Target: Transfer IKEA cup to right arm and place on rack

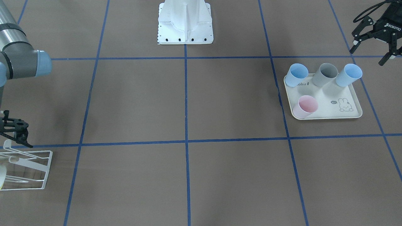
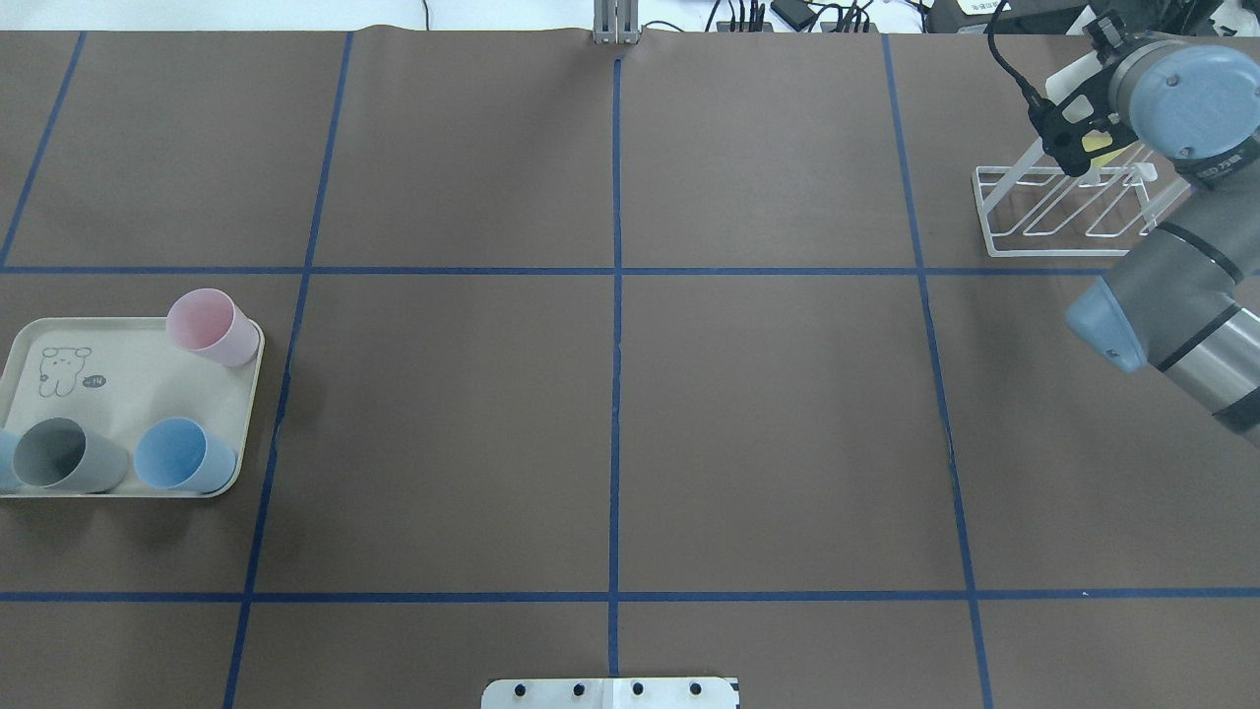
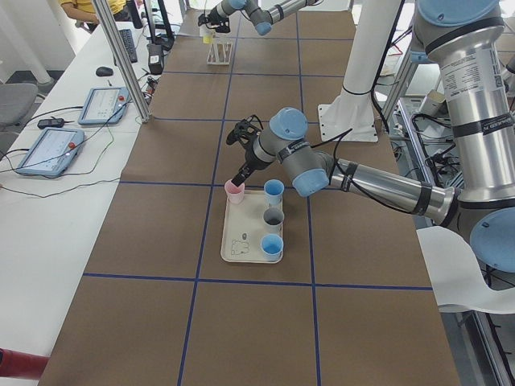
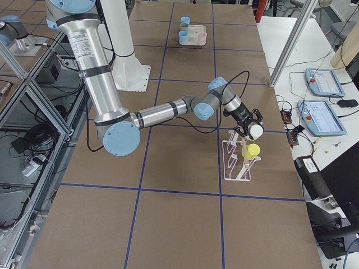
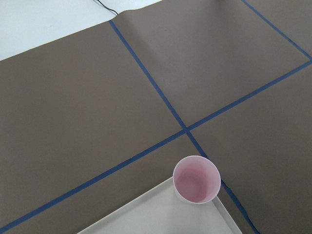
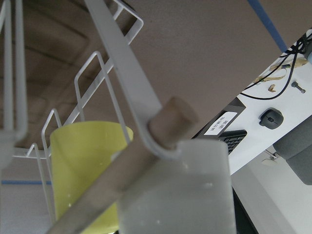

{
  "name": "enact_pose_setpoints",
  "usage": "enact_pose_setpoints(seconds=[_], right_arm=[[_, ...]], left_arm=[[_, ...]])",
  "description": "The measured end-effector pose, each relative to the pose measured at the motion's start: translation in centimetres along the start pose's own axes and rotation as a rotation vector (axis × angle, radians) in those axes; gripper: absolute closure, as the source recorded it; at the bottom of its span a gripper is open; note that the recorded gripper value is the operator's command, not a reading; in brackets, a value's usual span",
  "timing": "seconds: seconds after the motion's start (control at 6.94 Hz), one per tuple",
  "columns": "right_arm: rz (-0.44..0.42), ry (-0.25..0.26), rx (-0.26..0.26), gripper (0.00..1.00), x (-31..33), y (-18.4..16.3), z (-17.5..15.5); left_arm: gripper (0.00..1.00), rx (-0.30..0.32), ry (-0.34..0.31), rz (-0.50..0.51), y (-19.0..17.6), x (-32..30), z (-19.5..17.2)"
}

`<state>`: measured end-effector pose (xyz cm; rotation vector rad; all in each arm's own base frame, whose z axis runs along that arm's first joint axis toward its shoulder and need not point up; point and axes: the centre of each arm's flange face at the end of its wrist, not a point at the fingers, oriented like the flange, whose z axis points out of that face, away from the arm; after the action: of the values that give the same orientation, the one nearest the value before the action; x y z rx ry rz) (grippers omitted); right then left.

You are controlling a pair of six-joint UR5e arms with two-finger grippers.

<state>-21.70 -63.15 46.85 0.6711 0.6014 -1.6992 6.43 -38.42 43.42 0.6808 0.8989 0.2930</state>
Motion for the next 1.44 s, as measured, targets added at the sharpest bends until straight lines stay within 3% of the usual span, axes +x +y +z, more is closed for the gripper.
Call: enact_pose_setpoints(seconds=[0.43,1.01,1.15,1.44], right_arm=[[-0.021,0.007,-0.015,0.02,0.0,-0.8,-0.1],[0.013,0.045,-0.003,0.02,1.5,-0.8,-1.7],[0.085,0.067,0.024,0.01,2.6,-0.9,-3.0],[0.356,0.072,0.169,0.01,4.0,-1.7,-6.1]], left_arm=[[0.0,-0.001,0.001,-0.001,0.0,0.0,0.0],[0.0,-0.001,0.0,-0.001,0.0,0.0,0.1],[0.0,-0.004,-0.001,-0.003,0.1,-0.2,0.2],[0.0,0.002,-0.005,-0.004,0.8,-1.2,1.1]])
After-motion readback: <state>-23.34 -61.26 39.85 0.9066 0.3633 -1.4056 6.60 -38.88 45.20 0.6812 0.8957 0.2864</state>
